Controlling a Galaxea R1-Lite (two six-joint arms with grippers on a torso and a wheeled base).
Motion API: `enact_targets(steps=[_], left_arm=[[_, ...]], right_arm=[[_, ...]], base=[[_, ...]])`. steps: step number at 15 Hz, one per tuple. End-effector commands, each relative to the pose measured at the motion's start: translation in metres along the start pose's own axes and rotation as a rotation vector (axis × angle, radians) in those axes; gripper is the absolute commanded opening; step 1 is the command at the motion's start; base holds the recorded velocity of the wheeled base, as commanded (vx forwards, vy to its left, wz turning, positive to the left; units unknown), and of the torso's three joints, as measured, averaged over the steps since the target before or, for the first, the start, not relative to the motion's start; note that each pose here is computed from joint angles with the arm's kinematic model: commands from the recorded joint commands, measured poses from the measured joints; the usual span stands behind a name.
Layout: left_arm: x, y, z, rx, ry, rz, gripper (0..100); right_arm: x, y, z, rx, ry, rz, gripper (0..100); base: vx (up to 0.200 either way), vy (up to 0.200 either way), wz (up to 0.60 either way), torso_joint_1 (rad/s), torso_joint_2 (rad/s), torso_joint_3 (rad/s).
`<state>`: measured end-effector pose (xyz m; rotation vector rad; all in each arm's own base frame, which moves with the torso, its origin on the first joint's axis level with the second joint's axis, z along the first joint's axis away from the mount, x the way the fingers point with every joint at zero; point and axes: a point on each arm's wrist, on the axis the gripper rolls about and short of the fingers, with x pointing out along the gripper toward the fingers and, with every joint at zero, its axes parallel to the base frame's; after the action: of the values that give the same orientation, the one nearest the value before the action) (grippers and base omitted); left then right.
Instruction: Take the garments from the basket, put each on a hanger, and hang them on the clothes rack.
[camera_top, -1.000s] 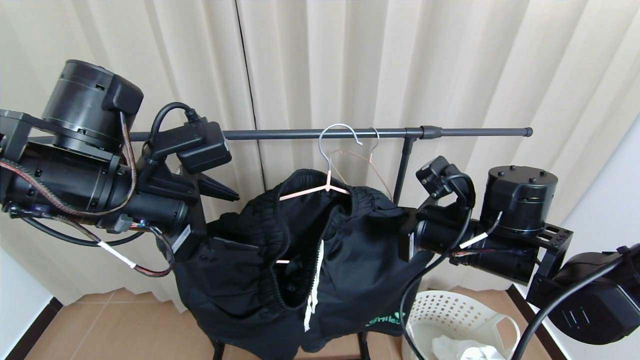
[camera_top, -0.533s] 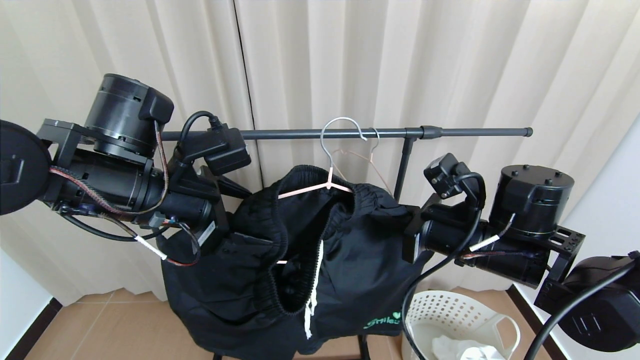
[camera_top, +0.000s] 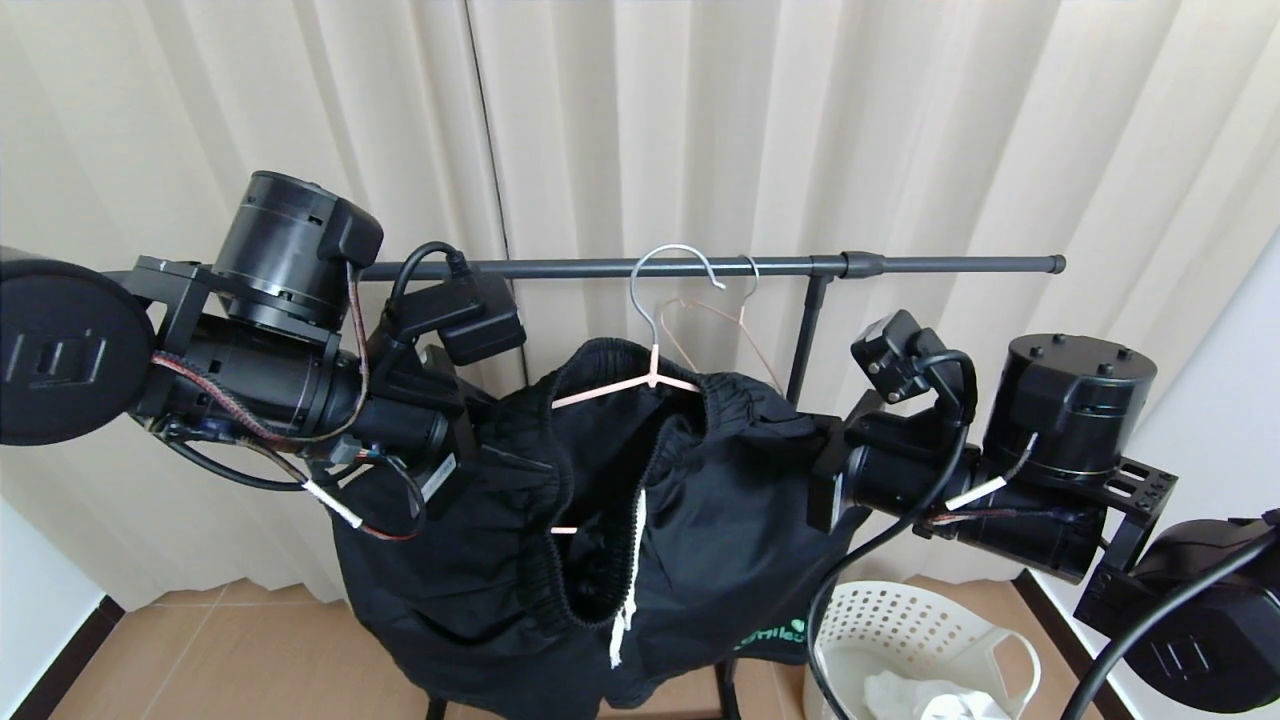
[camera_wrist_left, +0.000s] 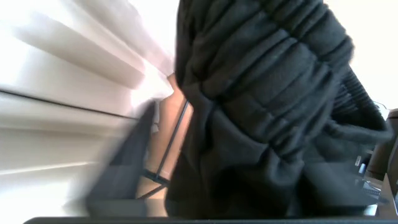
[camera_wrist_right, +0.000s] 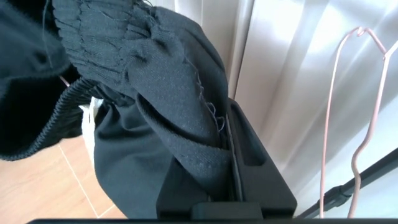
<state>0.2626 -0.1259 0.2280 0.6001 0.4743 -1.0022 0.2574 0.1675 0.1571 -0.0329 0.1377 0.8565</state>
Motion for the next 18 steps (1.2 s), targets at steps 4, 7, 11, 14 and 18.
enact_targets(steps=[4, 7, 11, 14, 18], left_arm=[[-0.008, -0.005, -0.003, -0.001, -0.001, 0.007, 0], [-0.013, -0.006, -0.001, -0.03, -0.009, 0.018, 0], [-0.02, -0.006, 0.0, -0.035, -0.021, 0.033, 0], [-0.029, -0.008, -0.005, -0.046, -0.027, 0.058, 0], [-0.038, -0.009, -0.018, -0.045, -0.063, 0.122, 0]], right_arm=[[0.0, 0.0, 0.0, -0.001, -0.003, -0.001, 0], [0.0, 0.0, 0.0, -0.001, -0.003, 0.002, 0], [-0.015, -0.002, 0.007, -0.007, -0.022, 0.067, 100], [-0.036, -0.015, 0.01, -0.034, -0.038, 0.126, 100], [-0.05, -0.027, 0.003, -0.068, -0.028, 0.196, 100]], base=[[0.0, 0.0, 0.0, 0.0, 0.0, 0.0], [0.0, 0.0, 0.0, 0.0, 0.0, 0.0], [0.0, 0.0, 0.0, 0.0, 0.0, 0.0], [0.0, 0.0, 0.0, 0.0, 0.0, 0.0], [0.0, 0.0, 0.0, 0.0, 0.0, 0.0]])
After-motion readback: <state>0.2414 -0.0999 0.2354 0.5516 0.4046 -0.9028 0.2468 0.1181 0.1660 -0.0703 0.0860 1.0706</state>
